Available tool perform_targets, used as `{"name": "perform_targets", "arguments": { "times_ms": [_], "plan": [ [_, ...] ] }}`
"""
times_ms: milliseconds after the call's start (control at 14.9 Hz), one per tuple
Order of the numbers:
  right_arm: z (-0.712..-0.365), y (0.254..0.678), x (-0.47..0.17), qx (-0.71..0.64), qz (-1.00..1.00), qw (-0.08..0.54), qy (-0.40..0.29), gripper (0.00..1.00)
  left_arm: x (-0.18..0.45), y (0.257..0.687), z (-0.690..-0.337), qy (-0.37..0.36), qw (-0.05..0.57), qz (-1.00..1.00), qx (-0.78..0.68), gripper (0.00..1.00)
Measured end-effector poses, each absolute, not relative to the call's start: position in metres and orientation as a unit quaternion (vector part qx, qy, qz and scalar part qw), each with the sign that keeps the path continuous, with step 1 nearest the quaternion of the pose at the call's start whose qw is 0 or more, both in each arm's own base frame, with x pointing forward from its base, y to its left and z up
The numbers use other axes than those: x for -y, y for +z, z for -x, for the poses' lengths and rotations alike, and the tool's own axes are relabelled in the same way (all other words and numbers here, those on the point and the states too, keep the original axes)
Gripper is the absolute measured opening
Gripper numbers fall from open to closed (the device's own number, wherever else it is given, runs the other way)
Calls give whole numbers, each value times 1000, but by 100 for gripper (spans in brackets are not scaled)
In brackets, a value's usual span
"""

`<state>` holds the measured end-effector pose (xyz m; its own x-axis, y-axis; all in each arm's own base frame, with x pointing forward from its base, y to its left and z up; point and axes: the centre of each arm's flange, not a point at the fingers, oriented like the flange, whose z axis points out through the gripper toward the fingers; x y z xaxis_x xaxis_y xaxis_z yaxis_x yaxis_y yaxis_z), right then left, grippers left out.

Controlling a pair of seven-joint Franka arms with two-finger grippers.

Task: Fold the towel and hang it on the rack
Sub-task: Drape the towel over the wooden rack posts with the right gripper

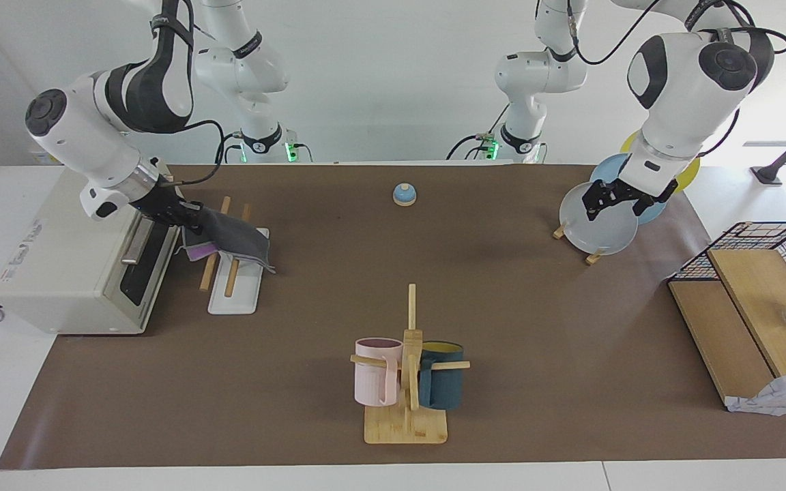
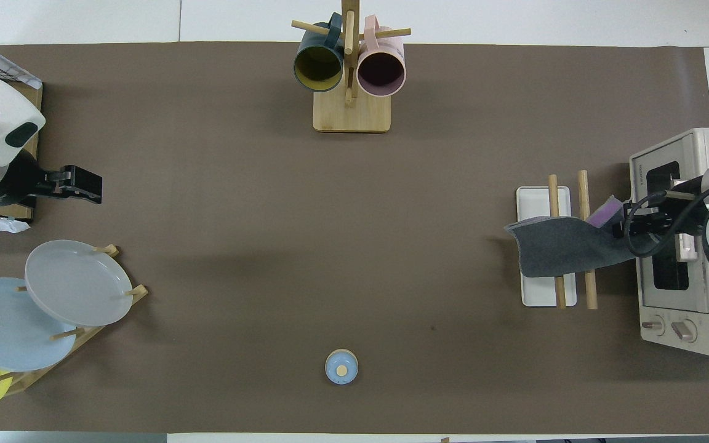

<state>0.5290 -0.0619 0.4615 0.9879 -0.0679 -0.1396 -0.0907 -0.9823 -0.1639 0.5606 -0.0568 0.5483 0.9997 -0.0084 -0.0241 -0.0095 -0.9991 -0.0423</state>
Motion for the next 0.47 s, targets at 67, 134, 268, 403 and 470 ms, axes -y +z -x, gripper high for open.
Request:
{"name": "perform_targets", "arguments": {
  "times_ms": [67,134,268,403,470],
  "plan": [
    [-528,464,64,-22,995,72,64,2,57,551,-564,-1,18,1000,-4,100],
    [-527,466,66,-7,996,62,63,2,56,555,-565,-9,15,1000,-3,100],
    [-528,467,68,13,997,52,58,2,53,565,-568,-21,13,1000,0,100],
    [-528,466,68,21,997,51,57,2,56,572,-569,-28,12,1000,-3,100],
    [-528,466,68,22,997,51,57,2,59,574,-568,-27,12,1000,-7,100]
  ]
}}
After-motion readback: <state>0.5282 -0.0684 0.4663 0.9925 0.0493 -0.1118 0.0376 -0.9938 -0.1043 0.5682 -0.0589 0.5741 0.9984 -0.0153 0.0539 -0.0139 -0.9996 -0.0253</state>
